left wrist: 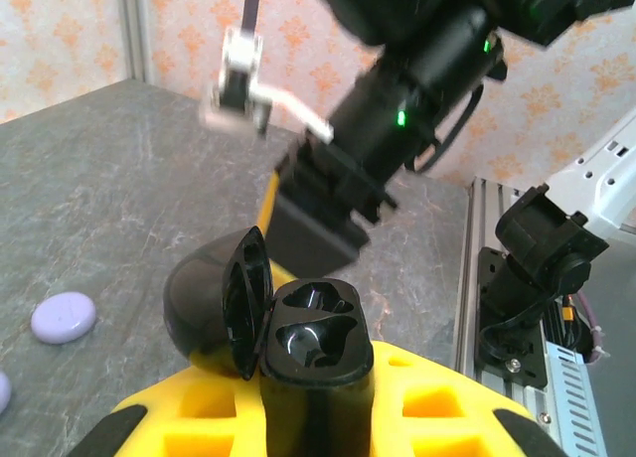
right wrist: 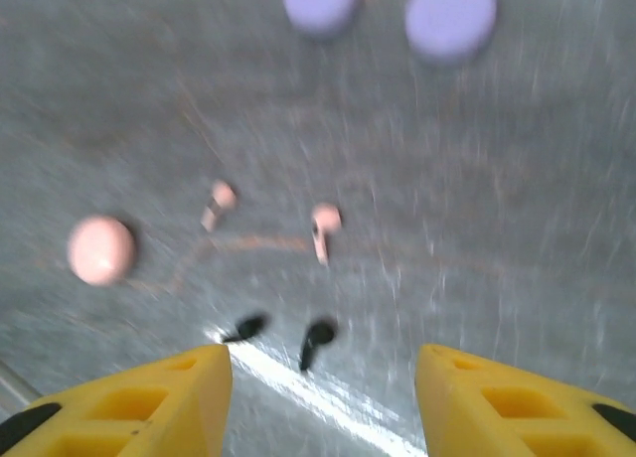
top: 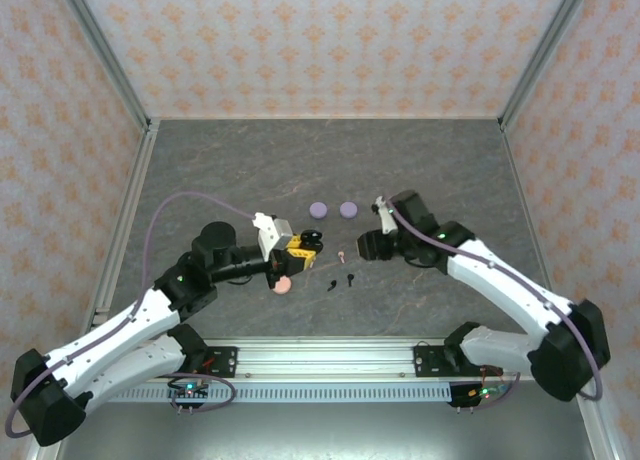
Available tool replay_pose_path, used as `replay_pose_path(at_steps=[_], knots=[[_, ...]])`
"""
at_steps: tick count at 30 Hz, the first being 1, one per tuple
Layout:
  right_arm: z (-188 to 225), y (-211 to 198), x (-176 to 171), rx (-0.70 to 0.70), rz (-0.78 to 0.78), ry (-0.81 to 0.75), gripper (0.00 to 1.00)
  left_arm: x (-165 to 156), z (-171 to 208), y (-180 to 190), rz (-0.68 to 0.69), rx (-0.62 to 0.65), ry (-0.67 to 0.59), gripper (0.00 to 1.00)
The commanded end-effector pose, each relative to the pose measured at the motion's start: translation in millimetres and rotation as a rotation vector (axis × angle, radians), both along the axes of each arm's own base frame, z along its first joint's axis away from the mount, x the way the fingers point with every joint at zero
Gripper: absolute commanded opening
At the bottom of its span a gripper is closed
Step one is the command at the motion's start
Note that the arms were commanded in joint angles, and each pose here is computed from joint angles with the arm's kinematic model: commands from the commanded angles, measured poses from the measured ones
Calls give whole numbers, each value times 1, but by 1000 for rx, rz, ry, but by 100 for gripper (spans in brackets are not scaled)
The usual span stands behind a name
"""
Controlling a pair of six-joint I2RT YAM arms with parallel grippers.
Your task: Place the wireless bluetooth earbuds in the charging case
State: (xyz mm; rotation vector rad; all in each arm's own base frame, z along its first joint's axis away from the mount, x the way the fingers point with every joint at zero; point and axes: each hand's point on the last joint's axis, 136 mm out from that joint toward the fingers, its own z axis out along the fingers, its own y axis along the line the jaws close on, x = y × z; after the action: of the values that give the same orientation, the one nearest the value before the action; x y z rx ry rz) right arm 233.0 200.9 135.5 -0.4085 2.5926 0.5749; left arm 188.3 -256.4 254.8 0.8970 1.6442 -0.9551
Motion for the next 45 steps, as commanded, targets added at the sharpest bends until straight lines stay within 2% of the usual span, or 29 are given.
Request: replay_pose_path(at_steps=[1,12,28,37,45], knots=[[-26,1,-6,-71,-79,81,51,1,-2,8,47,-11,-2,0],[-87,39,-6,-160,-44,214,41,-3,1,11,47,-14,-10,0],[-119,49,-15,-221,-24,294,30,-4,2,13,56,-14,-23,0],[-115,42,-24,-239,-21,300,22,-3,2,14,60,-14,-23,0],[-60,41,-2,-180,-25,103,22,0,6,12,65,-31,-29,0]])
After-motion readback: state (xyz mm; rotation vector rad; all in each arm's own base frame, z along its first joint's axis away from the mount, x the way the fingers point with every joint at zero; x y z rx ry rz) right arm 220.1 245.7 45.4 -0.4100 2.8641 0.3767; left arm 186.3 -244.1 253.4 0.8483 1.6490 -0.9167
